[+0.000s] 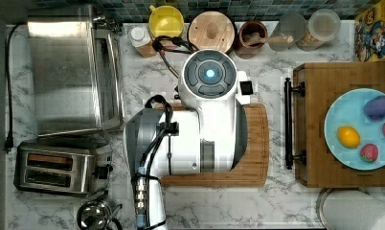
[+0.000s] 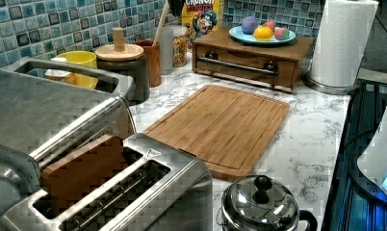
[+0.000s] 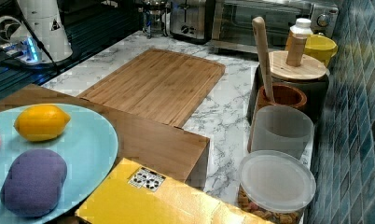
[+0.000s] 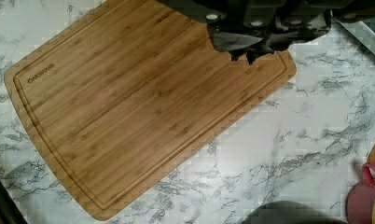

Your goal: Turn on the toaster.

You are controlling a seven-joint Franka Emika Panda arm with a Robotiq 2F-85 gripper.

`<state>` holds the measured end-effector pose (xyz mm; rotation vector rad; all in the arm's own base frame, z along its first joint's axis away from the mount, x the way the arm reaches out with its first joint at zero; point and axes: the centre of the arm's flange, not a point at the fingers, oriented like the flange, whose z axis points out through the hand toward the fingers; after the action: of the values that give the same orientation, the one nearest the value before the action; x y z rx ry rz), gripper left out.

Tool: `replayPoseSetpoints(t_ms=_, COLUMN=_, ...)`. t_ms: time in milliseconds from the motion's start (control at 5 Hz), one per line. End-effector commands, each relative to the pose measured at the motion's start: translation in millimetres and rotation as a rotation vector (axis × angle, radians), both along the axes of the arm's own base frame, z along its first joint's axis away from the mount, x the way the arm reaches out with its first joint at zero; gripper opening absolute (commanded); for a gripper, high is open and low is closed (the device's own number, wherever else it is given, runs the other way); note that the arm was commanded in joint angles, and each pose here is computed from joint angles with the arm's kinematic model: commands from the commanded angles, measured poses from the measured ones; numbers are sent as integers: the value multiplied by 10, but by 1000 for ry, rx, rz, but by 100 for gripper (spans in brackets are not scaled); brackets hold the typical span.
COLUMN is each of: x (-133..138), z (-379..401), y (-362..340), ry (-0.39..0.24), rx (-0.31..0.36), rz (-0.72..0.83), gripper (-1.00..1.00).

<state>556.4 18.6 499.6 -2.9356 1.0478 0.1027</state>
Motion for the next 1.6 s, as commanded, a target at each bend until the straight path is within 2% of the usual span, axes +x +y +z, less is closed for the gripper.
replayPoseSetpoints(t_ms=200, x=-13, z=67, y=6, ry=-17, rx=2, rz=20, gripper=-100)
replayPoseSetpoints(t_ms=600, x=-408, z=-354, y=458, ry=17, rx=66, rz=159, gripper=-100)
replayPoseSetpoints(t_ms=800, x=-604, z=-502, y=777, ry=24, rx=77, rz=211, gripper=-100)
replayPoseSetpoints(t_ms=1000, x=-806, z=-602, y=1111, ry=6, rx=64, rz=264, gripper=-100)
replayPoseSetpoints(t_ms=1400, x=-1127, z=-688, y=1574, ry=23, rx=66, rz=413, gripper=-100)
replayPoseSetpoints(t_ms=1600, x=-1267, z=-792, y=1736, ry=65, rx=70, rz=479, gripper=-100)
